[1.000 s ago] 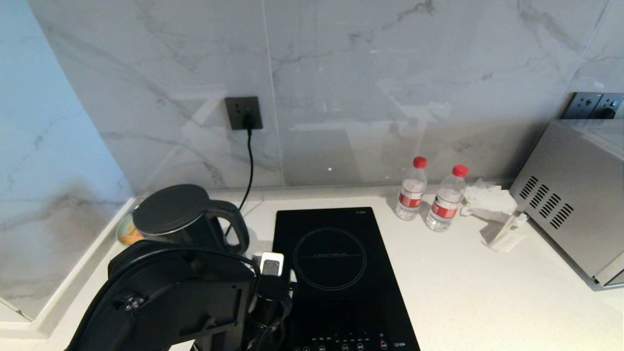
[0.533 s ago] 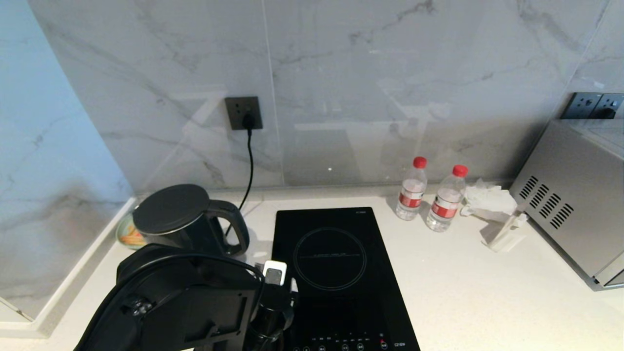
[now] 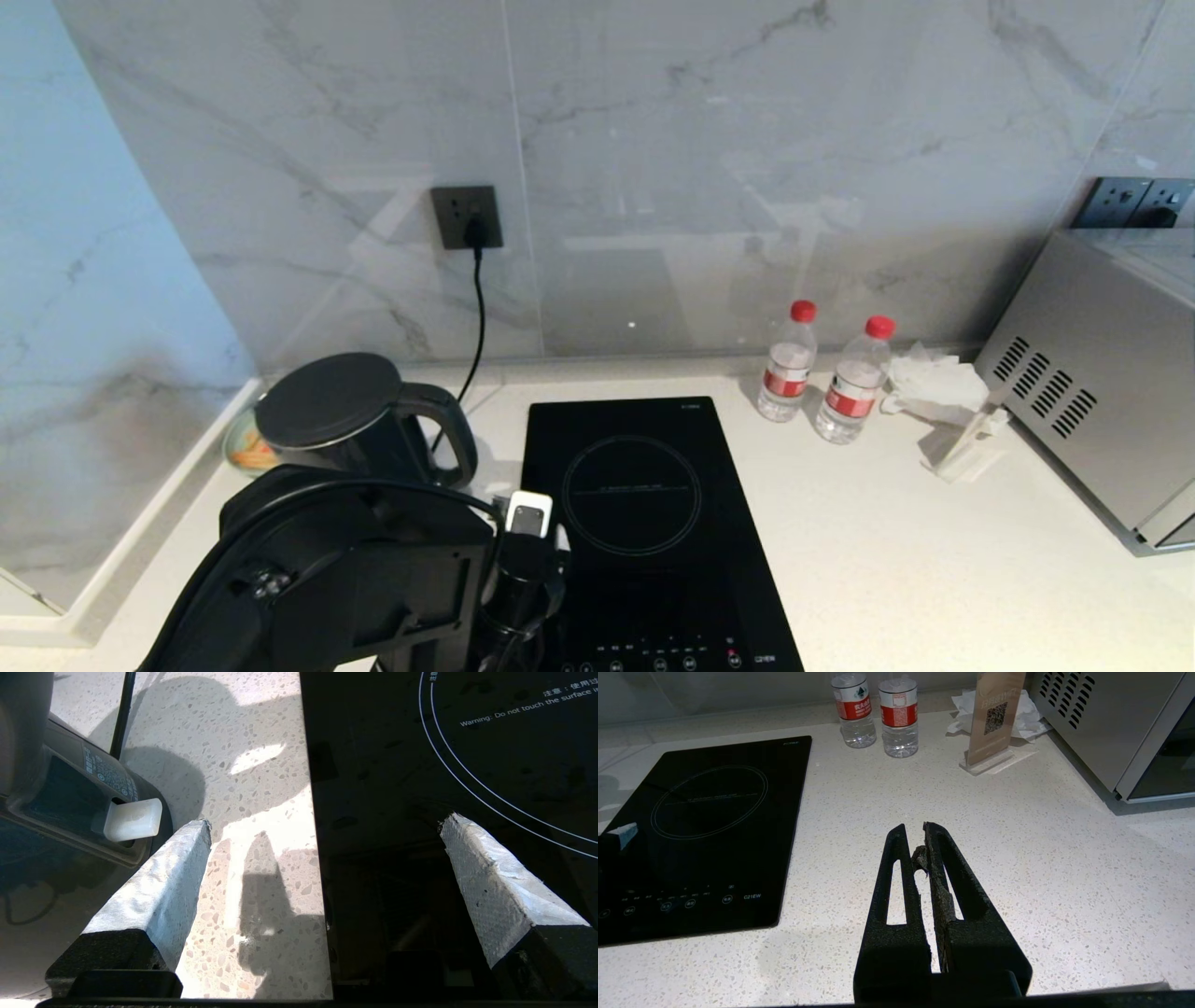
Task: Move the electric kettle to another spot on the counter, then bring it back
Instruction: Finish boiling water
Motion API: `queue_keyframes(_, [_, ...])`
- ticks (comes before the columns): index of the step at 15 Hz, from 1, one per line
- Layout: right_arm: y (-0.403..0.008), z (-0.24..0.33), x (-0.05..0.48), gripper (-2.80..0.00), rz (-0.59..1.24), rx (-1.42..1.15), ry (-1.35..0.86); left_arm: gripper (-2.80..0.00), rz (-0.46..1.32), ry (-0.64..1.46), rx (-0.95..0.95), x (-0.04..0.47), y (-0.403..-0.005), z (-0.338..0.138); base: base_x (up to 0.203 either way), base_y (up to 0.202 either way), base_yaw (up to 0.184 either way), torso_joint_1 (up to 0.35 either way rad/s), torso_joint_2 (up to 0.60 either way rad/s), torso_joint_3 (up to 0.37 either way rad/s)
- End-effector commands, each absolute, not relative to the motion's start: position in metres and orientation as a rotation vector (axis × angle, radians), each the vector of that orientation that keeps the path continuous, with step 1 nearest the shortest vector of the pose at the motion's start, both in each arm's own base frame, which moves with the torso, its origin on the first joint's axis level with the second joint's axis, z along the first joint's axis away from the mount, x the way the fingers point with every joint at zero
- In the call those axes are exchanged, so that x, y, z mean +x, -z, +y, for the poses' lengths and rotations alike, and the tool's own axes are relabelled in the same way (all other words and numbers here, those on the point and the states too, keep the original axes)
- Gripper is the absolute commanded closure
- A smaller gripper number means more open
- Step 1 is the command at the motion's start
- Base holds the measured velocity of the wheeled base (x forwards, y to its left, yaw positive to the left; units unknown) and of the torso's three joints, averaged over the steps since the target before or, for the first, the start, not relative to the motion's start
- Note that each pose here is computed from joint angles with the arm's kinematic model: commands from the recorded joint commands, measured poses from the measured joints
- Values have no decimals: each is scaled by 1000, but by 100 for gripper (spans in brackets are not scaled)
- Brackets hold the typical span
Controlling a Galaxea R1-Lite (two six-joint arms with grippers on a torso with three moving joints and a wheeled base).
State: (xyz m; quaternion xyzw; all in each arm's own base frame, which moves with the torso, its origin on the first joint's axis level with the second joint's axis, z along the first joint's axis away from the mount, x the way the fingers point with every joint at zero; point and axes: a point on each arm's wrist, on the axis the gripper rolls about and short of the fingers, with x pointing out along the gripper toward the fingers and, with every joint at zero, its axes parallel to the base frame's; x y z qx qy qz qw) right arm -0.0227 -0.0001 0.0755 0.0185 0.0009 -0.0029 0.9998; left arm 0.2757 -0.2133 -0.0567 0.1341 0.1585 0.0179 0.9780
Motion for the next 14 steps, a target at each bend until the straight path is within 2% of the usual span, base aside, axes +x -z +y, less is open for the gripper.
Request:
queue_keyframes(1, [-76,0,-23,0,1,38,6,-280,315,-43,264,277,56,-213,0,0,0,0,0,0])
queue_keyframes(6, [-76,0,-23,0,1,38,6,-280,333,-32,252,272,57,-209,0,0,0,0,0,0])
queue_keyframes(14, [-76,0,-23,0,1,37,6,-280,328,-6,118,251,50,-211,0,0,0,0,0,0])
